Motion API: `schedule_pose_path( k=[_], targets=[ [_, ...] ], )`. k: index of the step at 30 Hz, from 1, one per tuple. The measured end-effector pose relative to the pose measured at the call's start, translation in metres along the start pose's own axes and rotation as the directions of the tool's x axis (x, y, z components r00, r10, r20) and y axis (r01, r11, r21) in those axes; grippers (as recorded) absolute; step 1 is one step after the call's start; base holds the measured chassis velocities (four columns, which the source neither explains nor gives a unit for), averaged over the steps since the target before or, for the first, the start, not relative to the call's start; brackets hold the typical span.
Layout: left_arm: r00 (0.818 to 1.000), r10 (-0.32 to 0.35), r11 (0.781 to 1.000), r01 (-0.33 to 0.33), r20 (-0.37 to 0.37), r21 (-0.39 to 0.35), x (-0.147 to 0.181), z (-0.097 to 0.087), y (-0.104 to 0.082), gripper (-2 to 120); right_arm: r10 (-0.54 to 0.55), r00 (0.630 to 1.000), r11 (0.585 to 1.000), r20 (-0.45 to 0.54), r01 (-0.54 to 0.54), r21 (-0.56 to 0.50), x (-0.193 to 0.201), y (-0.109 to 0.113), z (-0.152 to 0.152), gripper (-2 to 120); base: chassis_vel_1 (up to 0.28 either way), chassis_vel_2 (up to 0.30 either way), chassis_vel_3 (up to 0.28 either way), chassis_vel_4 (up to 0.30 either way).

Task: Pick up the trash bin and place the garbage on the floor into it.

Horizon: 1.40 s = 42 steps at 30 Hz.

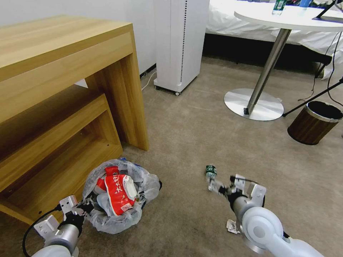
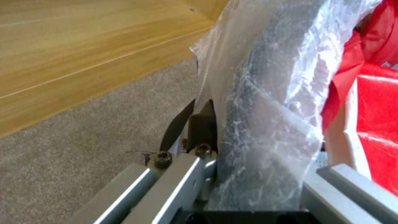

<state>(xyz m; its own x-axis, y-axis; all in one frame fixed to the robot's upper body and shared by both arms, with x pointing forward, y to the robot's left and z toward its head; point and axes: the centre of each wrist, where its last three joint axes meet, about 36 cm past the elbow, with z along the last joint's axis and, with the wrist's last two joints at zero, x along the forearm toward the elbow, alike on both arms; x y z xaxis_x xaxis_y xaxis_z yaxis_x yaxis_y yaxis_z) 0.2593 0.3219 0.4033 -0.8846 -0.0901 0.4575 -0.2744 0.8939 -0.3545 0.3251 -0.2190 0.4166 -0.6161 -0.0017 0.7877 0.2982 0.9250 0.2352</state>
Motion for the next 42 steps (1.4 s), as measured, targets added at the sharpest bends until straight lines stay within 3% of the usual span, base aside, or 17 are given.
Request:
schedule_pose_path(
  k=[1, 3, 7, 15, 27, 34, 42],
  targets=[
    [1.000, 0.000, 1.000, 0.000, 0.000, 0.000, 0.000, 0.000, 0.000, 0, 0.000, 1.000, 1.000, 0.000, 0.000, 0.000, 0.000, 0.000, 0.000, 100, 0.000, 0.000, 0.000, 0.000],
    [1.000, 0.001, 1.000, -0.001, 0.002, 0.005, -0.003, 0.000, 0.000, 0, 0.083, 0.991, 0.997, -0.104, -0.084, 0.000, -0.016, -0.014, 0.021, 100, 0.000, 0.000, 0.000, 0.000],
    [1.000, 0.001, 1.000, -0.001, 0.004, 0.007, -0.006, 0.000, 0.000, 0, 0.181, 0.972, 0.983, -0.149, -0.183, 0.002, -0.041, -0.031, 0.043, 100, 0.000, 0.000, 0.000, 0.000],
    [1.000, -0.004, 1.000, 0.004, 0.007, 0.012, -0.008, 0.002, 0.001, 0, 0.301, 0.942, 0.954, -0.147, -0.297, 0.049, -0.077, -0.067, 0.072, 100, 0.000, 0.000, 0.000, 0.000],
    [1.000, -0.005, 1.000, 0.005, 0.009, 0.013, -0.006, 0.004, 0.002, 0, 0.300, 0.952, 0.949, -0.062, -0.292, 0.121, -0.104, -0.071, 0.066, 100, 0.000, 0.000, 0.000, 0.000],
    [1.000, -0.005, 1.000, 0.005, 0.013, 0.018, -0.002, 0.004, 0.001, 0, 0.239, 0.971, 0.940, -0.004, -0.230, 0.252, -0.115, -0.076, 0.093, 98, 0.000, 0.000, 0.000, 0.000],
    [1.000, -0.007, 1.000, 0.007, 0.014, 0.016, -0.001, 0.005, 0.001, 0, 0.237, 0.971, 0.928, 0.021, -0.233, 0.289, -0.120, -0.084, 0.107, 93, 0.000, 0.000, 0.000, 0.000]
  ],
)
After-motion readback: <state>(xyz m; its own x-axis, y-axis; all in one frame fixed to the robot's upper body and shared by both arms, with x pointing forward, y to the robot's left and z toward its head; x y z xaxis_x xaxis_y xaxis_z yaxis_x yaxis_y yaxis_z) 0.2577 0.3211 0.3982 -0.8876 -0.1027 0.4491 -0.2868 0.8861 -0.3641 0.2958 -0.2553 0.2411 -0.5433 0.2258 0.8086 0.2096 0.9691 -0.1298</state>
